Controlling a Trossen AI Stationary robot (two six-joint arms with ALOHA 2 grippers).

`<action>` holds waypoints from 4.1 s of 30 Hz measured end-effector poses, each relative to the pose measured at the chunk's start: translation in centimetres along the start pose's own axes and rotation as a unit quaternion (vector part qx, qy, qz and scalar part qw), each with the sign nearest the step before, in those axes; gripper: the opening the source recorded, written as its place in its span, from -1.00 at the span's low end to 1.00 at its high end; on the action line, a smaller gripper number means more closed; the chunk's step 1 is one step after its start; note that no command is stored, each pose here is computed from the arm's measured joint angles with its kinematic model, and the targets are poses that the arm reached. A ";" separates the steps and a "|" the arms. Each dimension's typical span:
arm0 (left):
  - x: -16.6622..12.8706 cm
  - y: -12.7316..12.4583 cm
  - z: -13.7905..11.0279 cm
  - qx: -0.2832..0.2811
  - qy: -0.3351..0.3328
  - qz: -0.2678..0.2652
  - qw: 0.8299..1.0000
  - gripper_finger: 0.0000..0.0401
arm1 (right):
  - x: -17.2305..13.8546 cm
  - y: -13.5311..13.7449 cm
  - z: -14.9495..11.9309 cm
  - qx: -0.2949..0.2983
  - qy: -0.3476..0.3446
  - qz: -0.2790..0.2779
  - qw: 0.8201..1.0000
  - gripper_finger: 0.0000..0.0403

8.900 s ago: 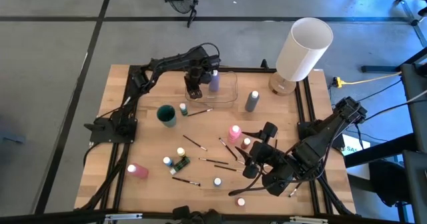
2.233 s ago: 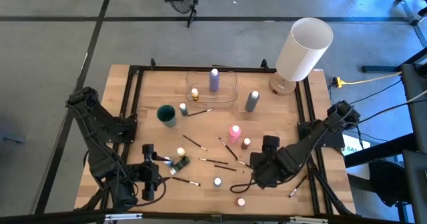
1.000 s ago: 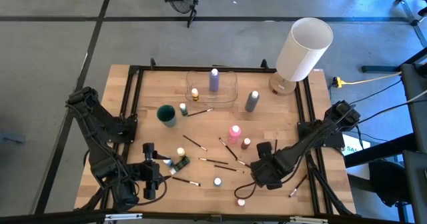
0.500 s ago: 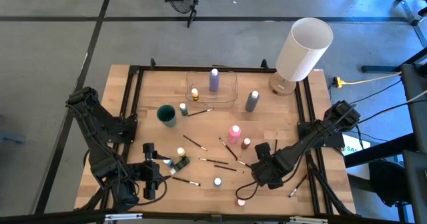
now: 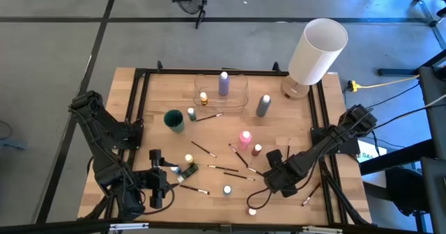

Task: Pick & Place Paint Supplies
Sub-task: Put the black paint brush into the green cup

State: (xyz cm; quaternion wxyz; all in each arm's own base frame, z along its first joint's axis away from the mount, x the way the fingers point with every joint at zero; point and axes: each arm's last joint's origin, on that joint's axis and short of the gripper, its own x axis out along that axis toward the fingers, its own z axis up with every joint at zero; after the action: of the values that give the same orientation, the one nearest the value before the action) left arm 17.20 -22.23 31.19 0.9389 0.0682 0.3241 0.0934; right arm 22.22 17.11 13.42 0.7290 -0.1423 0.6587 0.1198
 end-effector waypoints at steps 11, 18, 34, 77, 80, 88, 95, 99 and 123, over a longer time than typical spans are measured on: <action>0.0 0.0 0.0 0.001 0.000 0.000 1.000 0.40 | 0.1 0.0 0.0 0.016 -0.001 0.001 1.000 0.31; 0.0 0.0 0.0 0.006 0.000 0.000 1.000 0.40 | 0.1 0.0 -0.1 0.019 0.003 -0.001 1.000 0.31; 0.0 0.0 0.0 0.004 0.000 0.000 1.000 0.40 | 0.2 0.1 0.2 -0.019 -0.011 0.015 1.000 -0.36; 0.0 0.0 0.0 0.004 0.000 0.000 1.000 0.40 | 0.2 -0.2 0.6 0.008 -0.020 0.027 0.999 -0.93; 0.0 0.0 0.0 0.004 0.000 0.000 1.000 0.40 | 0.2 -0.2 0.6 0.013 -0.020 0.027 0.999 -0.95; 0.0 0.0 0.0 0.004 0.000 0.000 1.000 0.40 | -0.1 -0.2 0.7 0.114 -0.009 0.026 0.993 -0.97; 0.0 0.0 0.0 0.008 0.000 0.000 1.000 0.40 | -0.8 0.0 1.4 0.118 -0.013 0.029 0.992 -1.00; 0.0 0.0 0.0 0.001 0.001 0.000 1.000 0.40 | -1.5 0.0 1.6 0.127 0.005 0.028 0.992 -1.00; 0.0 0.0 0.0 0.004 -0.001 0.001 1.000 0.40 | -13.0 -0.1 5.3 0.160 -0.019 -0.037 0.986 -1.00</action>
State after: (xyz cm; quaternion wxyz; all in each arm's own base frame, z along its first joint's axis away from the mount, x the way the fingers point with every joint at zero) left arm 17.21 -22.24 31.18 0.9388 0.0724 0.3239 0.0924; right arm 25.80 19.11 26.81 0.7591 -0.0461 0.6493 -0.0117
